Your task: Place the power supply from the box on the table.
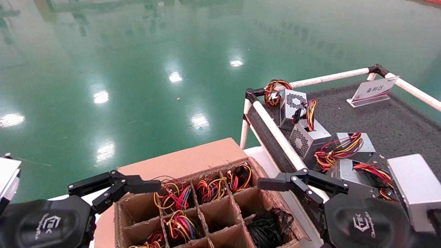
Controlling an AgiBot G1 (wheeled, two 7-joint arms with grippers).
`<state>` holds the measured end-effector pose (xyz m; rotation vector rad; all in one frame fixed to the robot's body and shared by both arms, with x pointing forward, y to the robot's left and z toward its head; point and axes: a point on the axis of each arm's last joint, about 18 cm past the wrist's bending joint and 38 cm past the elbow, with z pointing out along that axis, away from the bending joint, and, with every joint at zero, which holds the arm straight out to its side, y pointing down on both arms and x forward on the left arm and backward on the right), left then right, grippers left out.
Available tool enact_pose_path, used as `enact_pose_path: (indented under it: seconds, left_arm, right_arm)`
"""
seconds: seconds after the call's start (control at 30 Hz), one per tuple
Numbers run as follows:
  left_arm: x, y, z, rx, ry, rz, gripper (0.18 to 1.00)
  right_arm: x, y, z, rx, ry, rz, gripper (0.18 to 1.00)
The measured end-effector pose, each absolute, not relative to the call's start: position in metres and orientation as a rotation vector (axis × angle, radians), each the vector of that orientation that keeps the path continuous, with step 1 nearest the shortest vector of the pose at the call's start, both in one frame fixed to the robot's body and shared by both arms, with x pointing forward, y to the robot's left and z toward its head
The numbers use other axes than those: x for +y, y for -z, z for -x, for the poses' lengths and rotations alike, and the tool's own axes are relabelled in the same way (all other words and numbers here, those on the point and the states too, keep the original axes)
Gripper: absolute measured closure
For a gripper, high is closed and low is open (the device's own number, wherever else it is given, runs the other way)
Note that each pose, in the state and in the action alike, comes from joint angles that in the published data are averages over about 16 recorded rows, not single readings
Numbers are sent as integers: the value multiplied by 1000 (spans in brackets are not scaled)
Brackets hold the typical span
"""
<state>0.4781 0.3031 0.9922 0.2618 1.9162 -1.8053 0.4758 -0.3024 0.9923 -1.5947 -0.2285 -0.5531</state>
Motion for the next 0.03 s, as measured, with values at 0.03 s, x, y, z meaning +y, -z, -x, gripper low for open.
enact_pose_path:
  seconds: [0.03]
  left_arm:
    - [303,-992,-478,1916,1805,-262,184]
  right_arm:
    - [-302,-992,-476,-229,553,1595,179]
